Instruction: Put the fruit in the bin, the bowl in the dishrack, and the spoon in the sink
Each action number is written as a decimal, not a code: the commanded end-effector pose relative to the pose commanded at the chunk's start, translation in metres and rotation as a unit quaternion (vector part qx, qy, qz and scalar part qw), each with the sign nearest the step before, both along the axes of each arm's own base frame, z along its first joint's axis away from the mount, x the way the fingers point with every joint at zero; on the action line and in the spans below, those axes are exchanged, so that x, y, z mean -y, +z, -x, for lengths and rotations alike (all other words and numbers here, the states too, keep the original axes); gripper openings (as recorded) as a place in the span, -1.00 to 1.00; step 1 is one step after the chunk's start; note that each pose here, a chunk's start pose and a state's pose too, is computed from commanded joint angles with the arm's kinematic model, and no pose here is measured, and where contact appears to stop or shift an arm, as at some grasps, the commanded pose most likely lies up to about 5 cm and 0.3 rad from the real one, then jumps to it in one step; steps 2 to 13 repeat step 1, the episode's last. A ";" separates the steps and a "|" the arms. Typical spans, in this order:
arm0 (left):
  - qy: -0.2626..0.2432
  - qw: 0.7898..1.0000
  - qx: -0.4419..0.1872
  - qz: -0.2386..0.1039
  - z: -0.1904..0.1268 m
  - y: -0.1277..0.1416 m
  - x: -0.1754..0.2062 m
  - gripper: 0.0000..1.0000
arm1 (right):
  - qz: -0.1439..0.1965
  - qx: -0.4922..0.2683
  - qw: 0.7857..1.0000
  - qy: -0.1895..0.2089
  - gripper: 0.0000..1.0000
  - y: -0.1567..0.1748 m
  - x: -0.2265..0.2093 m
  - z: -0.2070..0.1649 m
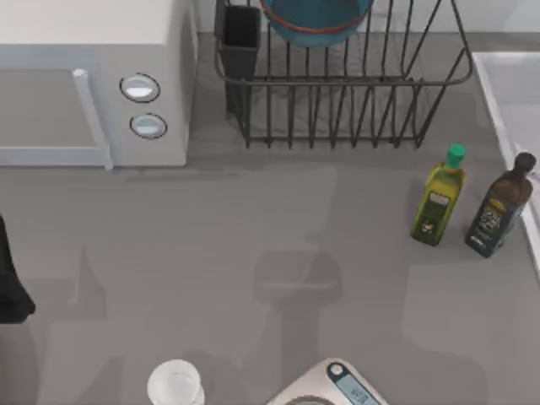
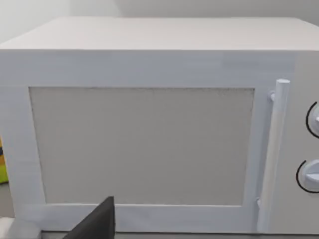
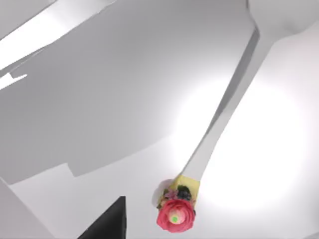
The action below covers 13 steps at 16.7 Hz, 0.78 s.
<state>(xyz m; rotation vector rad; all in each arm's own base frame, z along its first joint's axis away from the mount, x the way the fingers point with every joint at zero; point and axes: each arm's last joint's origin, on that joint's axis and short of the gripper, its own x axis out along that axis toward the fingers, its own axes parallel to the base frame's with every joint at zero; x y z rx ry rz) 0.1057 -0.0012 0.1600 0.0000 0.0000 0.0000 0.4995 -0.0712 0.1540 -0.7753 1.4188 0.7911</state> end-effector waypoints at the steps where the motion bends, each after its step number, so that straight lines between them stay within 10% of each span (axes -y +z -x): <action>1: 0.000 1.000 0.000 0.000 0.000 0.000 0.000 1.00 | 0.000 0.000 1.000 0.000 1.00 0.000 0.000 0.000; 13: 0.000 1.000 0.000 0.000 0.000 0.000 0.000 1.00 | 0.000 0.000 1.000 0.000 1.00 0.000 0.000 0.000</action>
